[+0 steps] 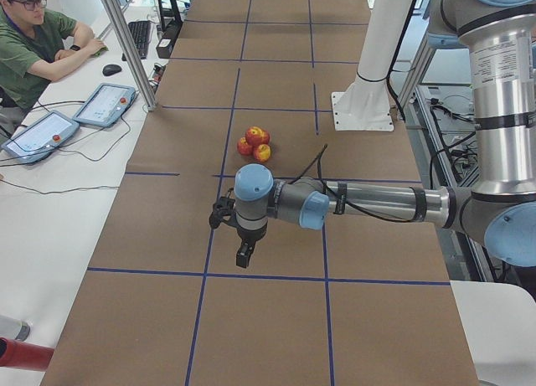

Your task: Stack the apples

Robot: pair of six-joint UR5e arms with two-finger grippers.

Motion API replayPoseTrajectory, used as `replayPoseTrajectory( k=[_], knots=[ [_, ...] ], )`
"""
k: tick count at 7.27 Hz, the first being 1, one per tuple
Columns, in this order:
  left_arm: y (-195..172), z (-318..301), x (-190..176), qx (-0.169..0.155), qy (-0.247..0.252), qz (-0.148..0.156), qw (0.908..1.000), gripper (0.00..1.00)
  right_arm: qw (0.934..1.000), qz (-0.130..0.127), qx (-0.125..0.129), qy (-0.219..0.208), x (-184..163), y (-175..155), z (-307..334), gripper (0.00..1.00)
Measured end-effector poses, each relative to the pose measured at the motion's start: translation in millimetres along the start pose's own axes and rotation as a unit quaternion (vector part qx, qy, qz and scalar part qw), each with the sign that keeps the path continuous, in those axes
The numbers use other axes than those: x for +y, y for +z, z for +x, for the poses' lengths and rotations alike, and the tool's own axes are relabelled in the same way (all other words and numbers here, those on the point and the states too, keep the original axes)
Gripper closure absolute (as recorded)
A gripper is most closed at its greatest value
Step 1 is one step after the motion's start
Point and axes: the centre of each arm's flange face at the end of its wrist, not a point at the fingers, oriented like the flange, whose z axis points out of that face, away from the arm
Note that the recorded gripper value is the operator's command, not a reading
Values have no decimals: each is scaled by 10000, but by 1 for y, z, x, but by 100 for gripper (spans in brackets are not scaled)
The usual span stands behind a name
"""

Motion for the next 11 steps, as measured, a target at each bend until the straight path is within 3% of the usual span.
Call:
replayPoseTrajectory(
  k=[3, 6, 11],
  knots=[
    [-5, 0, -9, 183, 65, 9, 9998, 0, 10000, 0, 0, 0, 0, 0, 0, 0],
    [-17, 8, -26, 187, 241, 211, 9993, 0, 10000, 0, 0, 0, 0, 0, 0, 0],
    [-18, 9, -29, 188, 235, 220, 9993, 0, 10000, 0, 0, 0, 0, 0, 0, 0]
  ],
)
